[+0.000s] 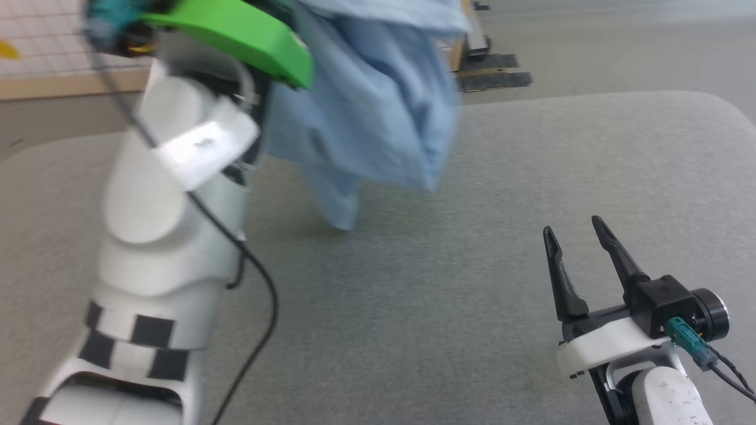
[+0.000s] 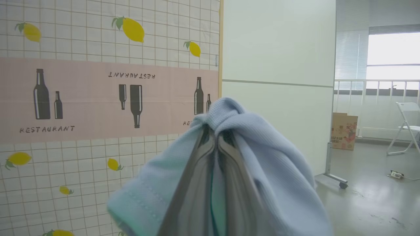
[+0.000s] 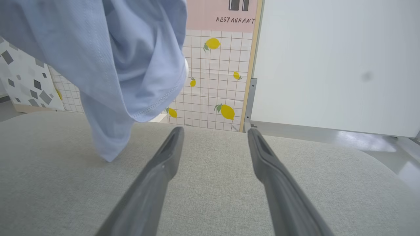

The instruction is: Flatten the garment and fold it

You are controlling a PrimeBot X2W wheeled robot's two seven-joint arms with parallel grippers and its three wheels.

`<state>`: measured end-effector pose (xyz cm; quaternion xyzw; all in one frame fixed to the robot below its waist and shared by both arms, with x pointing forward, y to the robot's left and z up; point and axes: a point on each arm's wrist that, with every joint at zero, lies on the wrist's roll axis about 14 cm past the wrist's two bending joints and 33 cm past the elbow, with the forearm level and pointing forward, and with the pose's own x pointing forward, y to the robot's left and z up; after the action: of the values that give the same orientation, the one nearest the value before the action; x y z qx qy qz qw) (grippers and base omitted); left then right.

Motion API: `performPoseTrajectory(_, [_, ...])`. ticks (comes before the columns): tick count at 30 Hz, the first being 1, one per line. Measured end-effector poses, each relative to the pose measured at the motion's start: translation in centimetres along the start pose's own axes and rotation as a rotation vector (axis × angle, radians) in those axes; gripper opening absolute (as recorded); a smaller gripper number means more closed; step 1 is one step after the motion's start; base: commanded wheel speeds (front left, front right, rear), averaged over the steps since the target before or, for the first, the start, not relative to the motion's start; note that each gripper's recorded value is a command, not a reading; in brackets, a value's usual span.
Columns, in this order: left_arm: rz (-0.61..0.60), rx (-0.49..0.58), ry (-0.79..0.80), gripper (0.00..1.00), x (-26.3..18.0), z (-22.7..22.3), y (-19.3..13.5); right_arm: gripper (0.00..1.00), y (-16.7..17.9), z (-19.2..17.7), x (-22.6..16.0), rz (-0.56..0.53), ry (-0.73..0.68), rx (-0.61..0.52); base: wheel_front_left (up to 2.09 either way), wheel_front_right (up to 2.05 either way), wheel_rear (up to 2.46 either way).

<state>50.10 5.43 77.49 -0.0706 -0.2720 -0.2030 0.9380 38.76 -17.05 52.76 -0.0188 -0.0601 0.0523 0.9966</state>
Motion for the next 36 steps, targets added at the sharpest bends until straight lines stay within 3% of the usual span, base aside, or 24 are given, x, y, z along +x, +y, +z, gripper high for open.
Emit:
performPoseTrajectory(4, [-0.114,-0.069,0.135,0.00,-0.2,-5.0,-5.4,1.00,-1.6,0.3,-1.2,-0.050,-0.001,-0.008,0.00,0.00,0.00])
performPoseTrajectory(9, [-0.207,-0.087,0.521,0.00,-5.5,-16.2,-9.7,1.00,-2.9,0.2,-2.4,-0.095,0.010,-0.012,0.00,0.00,0.00])
performPoseTrajectory(15, [-0.304,-0.098,1.066,0.00,-17.0,-27.1,-12.3,1.00,-3.9,-0.5,-3.2,-0.131,0.035,-0.008,0.00,0.00,0.00])
performPoseTrajectory(18, [-0.330,-0.118,1.296,0.00,-22.4,-29.7,-12.8,1.00,-4.2,-0.8,-3.4,-0.141,0.045,-0.009,0.00,0.00,0.00])
performPoseTrajectory(21, [-0.339,-0.122,1.382,0.00,-24.2,-30.1,-12.8,1.00,-4.2,-0.9,-3.4,-0.141,0.049,-0.007,0.00,0.00,0.00])
performPoseTrajectory(22, [-0.338,-0.132,1.393,0.09,-24.3,-30.0,-12.9,1.00,-4.2,-0.9,-3.4,-0.140,0.049,-0.007,0.00,0.00,0.00])
performPoseTrajectory(23, [-0.333,-0.150,1.388,0.65,-24.2,-29.9,-12.9,1.00,-4.2,-0.9,-3.3,-0.138,0.048,-0.006,0.00,0.00,0.00])
performPoseTrajectory(24, [-0.320,-0.172,1.360,1.00,-23.7,-29.6,-12.9,1.00,-4.0,-0.9,-3.2,-0.134,0.046,-0.005,0.00,0.00,0.00])
performPoseTrajectory(31, [-0.163,-0.317,0.873,1.00,-16.7,-24.3,-10.8,1.00,-3.0,-0.1,-2.4,-0.098,0.018,-0.004,0.00,0.00,0.00])
performPoseTrajectory(36, [-0.015,-0.247,0.523,1.00,-13.3,-18.7,-5.4,1.00,-2.3,0.8,-1.6,-0.073,-0.008,-0.008,0.00,0.00,0.00])
